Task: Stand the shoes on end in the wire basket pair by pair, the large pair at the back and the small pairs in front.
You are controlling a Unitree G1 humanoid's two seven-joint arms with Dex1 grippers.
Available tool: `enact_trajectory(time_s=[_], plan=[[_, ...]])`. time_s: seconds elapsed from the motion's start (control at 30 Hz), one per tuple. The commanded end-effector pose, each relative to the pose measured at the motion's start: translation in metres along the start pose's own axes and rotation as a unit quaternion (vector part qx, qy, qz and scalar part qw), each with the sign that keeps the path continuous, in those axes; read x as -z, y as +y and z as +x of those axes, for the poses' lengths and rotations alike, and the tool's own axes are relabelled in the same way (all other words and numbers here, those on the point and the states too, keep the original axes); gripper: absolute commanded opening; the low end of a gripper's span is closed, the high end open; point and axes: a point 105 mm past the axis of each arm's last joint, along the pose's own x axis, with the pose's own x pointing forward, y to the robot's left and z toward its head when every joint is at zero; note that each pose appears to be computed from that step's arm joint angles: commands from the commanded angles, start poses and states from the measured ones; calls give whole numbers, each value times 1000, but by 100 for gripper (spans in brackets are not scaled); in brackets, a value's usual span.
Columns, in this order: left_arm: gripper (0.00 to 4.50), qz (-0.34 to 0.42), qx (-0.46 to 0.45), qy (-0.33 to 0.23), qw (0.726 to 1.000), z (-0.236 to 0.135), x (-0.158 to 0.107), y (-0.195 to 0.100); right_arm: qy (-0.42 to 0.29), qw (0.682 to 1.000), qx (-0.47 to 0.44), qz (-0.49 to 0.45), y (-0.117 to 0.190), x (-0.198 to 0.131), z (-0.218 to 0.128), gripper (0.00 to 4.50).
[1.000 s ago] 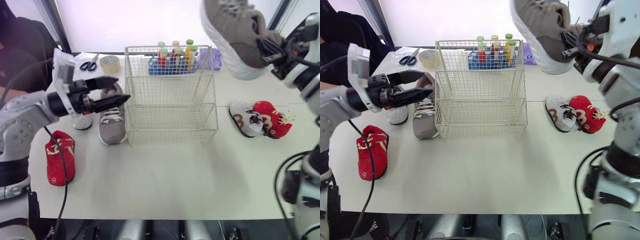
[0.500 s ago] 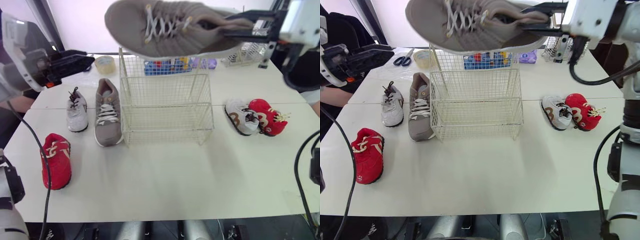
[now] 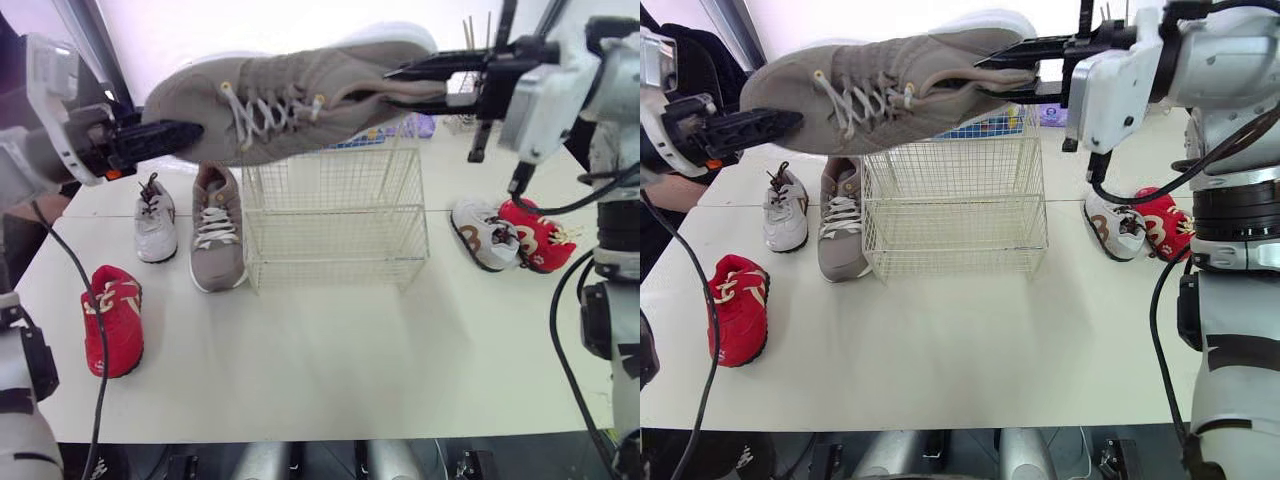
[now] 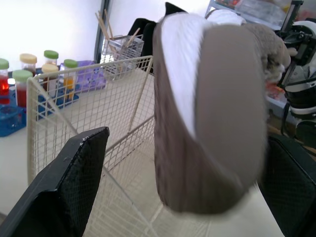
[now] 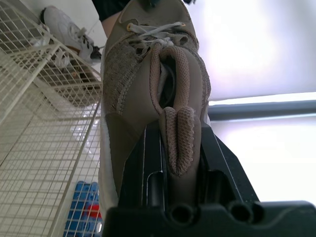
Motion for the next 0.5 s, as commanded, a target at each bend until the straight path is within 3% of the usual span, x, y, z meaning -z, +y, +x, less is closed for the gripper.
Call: enact_trajectory(time_s=[0.03, 0.13, 0.33, 0.43, 0.5], plan=[[450, 22, 21, -8, 1000, 3, -12, -10, -22, 999, 28, -30, -15, -15, -6, 19], [369, 14, 34, -13, 999, 7, -11, -13, -24, 999, 24, -24, -14, -16, -5, 19], [94, 1, 48, -15, 999, 11, -3, -20, -13, 999, 25, 29, -12, -9, -5, 19], [62, -8, 43, -27, 999, 12, -2, -21, -17, 995, 35, 92, -15, -7, -6, 19], [62, -17, 38, -38, 998, 11, -2, -21, -20, 985, 39, 165, -20, -6, -10, 118]])
